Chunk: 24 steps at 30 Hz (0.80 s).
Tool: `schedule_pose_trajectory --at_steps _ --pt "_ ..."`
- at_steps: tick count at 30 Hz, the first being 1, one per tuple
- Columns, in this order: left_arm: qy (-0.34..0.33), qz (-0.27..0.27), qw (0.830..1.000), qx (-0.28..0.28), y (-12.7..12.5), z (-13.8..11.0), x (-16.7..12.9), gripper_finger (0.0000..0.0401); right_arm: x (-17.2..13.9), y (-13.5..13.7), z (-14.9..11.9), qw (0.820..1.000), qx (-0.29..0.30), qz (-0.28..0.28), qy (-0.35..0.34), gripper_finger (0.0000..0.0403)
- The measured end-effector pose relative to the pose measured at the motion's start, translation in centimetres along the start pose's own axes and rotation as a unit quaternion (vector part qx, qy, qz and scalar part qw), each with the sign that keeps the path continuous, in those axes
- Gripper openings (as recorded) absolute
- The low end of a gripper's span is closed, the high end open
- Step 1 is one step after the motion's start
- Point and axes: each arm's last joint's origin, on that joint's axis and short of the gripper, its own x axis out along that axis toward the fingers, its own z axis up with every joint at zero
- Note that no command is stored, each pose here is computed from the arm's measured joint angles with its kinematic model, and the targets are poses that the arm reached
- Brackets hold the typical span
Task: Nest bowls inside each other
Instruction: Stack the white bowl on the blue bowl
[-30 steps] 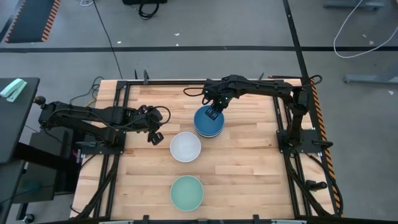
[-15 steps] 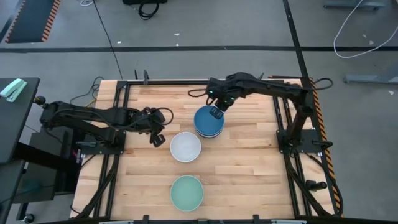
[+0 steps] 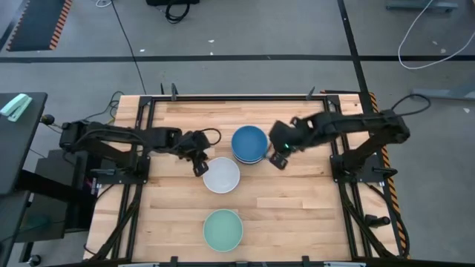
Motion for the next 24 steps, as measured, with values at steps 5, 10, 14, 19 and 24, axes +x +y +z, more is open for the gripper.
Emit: schedule_pose_trajectory --at_steps 5,10,14,19,24 --pt "0.024 -0.014 0.999 -0.021 0.9 0.4 1.3 0.0078 -0.7 0.8 -3.1 1.000 -0.006 0.001 -0.004 0.0078" --pt "0.036 -0.029 0.999 -0.025 0.9 0.6 2.4 0.0088 -0.6 0.6 -5.1 1.000 0.002 -0.007 -0.005 0.0078" --pt "0.049 -0.040 0.998 -0.024 0.7 0.5 3.2 0.0091 -0.2 0.2 -5.8 1.000 0.013 -0.013 0.001 0.0078" --pt "0.064 -0.031 0.997 -0.037 1.0 0.3 3.6 0.0090 0.4 0.1 -6.1 1.000 0.014 -0.021 0.008 0.0078" --pt "0.065 -0.028 0.997 -0.045 1.2 0.4 3.7 0.0095 0.5 0.3 -6.0 1.000 0.015 -0.018 0.005 0.0078"
